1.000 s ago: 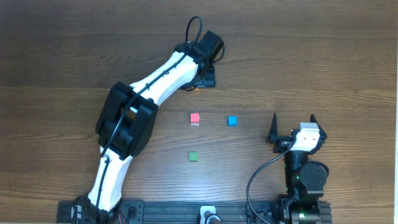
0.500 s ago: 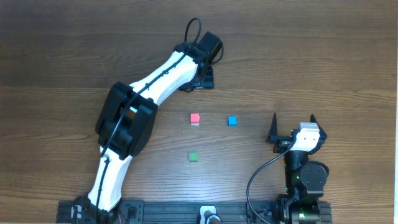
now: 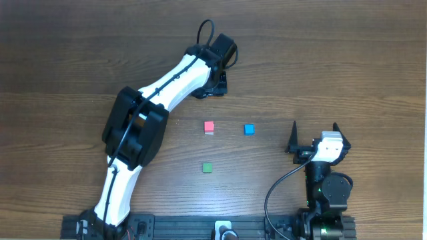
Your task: Stack Cubes
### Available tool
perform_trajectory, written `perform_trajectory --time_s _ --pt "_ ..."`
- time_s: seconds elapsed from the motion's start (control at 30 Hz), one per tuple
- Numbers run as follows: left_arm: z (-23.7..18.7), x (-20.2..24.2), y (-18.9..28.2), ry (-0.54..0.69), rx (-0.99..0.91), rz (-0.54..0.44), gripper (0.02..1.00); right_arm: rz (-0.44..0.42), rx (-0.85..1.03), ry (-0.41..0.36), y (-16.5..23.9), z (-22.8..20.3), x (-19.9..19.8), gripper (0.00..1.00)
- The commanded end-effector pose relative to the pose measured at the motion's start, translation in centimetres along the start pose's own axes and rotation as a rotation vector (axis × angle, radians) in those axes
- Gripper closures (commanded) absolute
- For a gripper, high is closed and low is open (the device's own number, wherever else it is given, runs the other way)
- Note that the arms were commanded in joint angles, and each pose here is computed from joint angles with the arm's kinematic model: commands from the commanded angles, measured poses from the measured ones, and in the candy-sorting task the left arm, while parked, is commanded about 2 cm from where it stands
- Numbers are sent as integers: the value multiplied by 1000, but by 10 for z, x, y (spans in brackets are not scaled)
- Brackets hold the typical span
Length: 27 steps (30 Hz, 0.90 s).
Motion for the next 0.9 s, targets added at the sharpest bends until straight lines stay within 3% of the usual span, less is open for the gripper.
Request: perform_trajectory --time_s 0.03,0.5,0.6,0.9 --pt "-2 4 -11 -3 28 12 700 4 1 4 0 -2 0 7" --pt "1 2 1 -2 8 -4 890 3 0 4 0 -2 0 7" --pt "3 -3 21 -5 -22 -30 976 4 1 4 0 -2 0 7" --pt "-20 1 117 26 -112 -72 976 4 1 4 0 -2 0 7"
Point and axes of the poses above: each gripper's point midway between its finger pads, its own y axis back along the fingers, its own x axis along the line the jaws close on, z = x × y, the point moved 4 cm from there along y, back along the fingers, and after that the axes turned 2 degrees about y, right-handed, at the moved point
